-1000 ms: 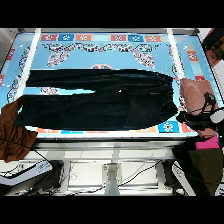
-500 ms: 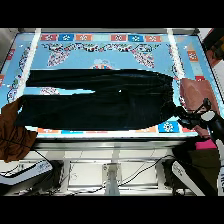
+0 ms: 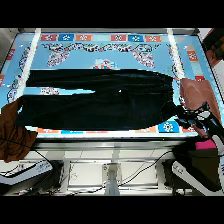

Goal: Fold the clothes and pants, and hang the long-sleeved shirts on hangers.

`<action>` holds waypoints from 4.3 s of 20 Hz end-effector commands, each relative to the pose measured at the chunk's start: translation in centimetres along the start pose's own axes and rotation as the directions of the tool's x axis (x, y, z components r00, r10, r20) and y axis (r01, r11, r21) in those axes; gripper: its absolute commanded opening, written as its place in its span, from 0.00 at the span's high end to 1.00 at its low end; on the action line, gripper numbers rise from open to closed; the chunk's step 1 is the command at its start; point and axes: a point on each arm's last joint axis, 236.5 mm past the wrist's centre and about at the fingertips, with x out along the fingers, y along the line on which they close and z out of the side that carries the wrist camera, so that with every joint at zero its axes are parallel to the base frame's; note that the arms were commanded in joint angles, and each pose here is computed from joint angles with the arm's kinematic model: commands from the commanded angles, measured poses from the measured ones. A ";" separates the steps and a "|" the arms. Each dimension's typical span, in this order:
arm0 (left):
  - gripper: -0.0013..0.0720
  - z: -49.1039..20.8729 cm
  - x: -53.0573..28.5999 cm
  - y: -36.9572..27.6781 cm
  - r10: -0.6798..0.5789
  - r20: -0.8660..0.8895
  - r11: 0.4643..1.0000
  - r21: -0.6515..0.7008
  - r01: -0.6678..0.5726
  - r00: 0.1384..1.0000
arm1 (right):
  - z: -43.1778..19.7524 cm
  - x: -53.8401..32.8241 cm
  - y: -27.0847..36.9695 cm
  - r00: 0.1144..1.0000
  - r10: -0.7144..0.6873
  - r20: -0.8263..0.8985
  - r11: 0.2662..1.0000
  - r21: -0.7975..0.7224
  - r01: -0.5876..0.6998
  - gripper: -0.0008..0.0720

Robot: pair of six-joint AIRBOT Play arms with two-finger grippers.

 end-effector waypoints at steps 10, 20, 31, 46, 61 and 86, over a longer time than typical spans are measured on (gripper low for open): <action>0.35 -0.1 0.1 0.0 -0.001 -0.004 1.000 -0.002 0.001 1.000 | 0.8 1.3 0.1 1.000 0.016 0.026 0.999 0.035 -0.016 0.64; 0.35 -3.9 2.0 0.9 -0.016 -0.153 0.991 -0.134 -0.005 0.988 | 2.5 -0.6 1.8 0.991 0.073 0.110 0.997 0.009 -0.074 0.94; 0.34 -24.4 0.0 1.4 0.008 -0.489 0.865 -0.434 -0.251 0.872 | 5.5 -4.4 4.3 0.947 0.170 0.272 0.985 -0.043 -0.165 0.94; 0.22 -30.3 -1.8 5.0 0.261 -0.434 0.675 -0.556 -0.485 0.862 | 4.8 -4.1 3.6 0.961 0.139 0.240 0.989 -0.073 -0.125 0.94; 0.22 -34.0 2.3 4.5 0.174 -0.444 0.535 -0.706 -0.463 0.879 | 5.2 -4.2 3.8 0.954 0.146 0.260 0.989 -0.075 -0.131 0.94; 0.94 -15.7 -4.7 2.1 0.259 0.161 0.888 -0.428 -0.169 0.952 | 1.1 -10.0 5.1 0.963 0.199 0.182 0.971 -0.167 -0.170 0.94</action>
